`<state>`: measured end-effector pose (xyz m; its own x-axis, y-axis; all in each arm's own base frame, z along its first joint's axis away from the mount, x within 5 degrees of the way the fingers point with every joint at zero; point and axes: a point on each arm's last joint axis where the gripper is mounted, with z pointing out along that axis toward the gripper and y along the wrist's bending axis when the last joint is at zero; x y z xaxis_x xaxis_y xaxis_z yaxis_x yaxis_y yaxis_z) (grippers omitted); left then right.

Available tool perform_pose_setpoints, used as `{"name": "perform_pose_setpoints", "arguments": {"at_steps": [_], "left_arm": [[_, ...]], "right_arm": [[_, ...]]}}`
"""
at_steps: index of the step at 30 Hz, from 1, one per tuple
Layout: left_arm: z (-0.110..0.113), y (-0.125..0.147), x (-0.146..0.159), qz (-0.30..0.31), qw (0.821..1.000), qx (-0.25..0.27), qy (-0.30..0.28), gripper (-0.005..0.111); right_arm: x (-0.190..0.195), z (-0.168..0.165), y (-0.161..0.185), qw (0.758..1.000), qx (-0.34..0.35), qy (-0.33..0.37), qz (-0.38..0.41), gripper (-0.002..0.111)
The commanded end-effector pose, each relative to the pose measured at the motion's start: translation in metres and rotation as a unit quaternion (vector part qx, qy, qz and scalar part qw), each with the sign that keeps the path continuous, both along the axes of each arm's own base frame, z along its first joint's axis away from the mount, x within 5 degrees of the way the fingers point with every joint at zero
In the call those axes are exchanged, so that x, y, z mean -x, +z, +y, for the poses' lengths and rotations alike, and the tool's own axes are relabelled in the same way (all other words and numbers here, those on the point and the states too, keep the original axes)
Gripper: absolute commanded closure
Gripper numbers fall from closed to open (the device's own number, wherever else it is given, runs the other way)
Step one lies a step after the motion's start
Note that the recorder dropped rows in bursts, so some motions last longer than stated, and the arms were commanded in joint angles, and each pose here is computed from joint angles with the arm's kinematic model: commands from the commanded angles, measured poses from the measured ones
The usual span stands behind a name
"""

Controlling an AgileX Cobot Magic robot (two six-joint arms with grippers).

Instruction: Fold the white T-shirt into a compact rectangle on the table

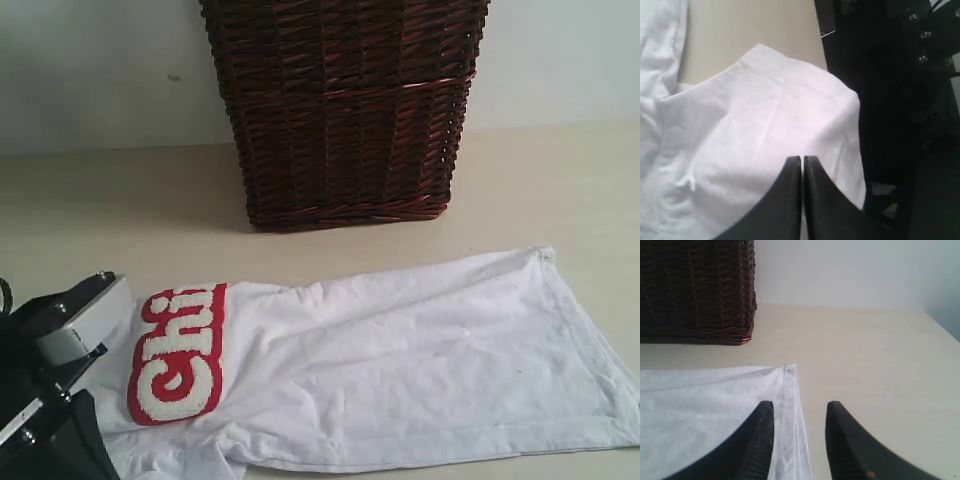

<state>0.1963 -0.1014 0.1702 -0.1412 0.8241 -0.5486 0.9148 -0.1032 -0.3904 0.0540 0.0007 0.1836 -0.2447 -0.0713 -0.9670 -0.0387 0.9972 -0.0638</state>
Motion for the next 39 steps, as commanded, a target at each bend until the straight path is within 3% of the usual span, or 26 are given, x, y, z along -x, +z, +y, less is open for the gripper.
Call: {"name": "perform_pose_setpoints", "arguments": {"at_steps": [1,6,10,16,22,26,29,34,36,39], "left_arm": [[-0.002,0.003,-0.004,0.018,1.000,-0.005,0.016,0.107],[0.005,0.003,-0.015,0.036,0.996,0.017,0.085,0.107],[0.029,0.008,-0.031,0.036,0.983,0.040,0.173,0.107],[0.073,0.018,-0.064,-0.015,0.939,0.067,0.337,0.107],[0.086,0.015,-0.081,-0.098,0.923,0.038,0.369,0.107],[0.090,0.006,-0.089,-0.121,0.917,0.030,0.380,0.106],[0.092,0.002,-0.095,-0.138,0.906,0.027,0.400,0.092],[0.093,-0.001,-0.105,-0.136,0.880,0.046,0.453,0.050],[0.092,0.001,-0.106,-0.123,0.873,0.060,0.468,0.040],[0.080,0.005,-0.093,-0.065,0.906,0.101,0.407,0.044]], "right_arm": [[0.000,0.000,0.000,1.000,0.003,-0.001,-0.005,0.073],[0.000,0.000,0.000,1.000,0.003,-0.001,-0.005,0.073],[0.000,0.000,0.000,1.000,0.003,-0.001,-0.005,0.073],[0.000,0.000,0.000,1.000,0.003,-0.001,-0.005,0.073],[0.000,0.000,0.000,1.000,0.003,-0.001,-0.005,0.073],[0.000,0.000,0.000,1.000,0.003,-0.001,-0.005,0.073],[0.000,0.000,0.000,1.000,0.003,-0.001,-0.005,0.073],[0.000,0.000,0.000,1.000,0.003,-0.001,-0.005,0.073],[0.000,0.000,0.000,1.000,0.003,-0.001,-0.005,0.073],[0.000,0.000,0.000,1.000,0.003,-0.001,-0.005,0.073]]}}
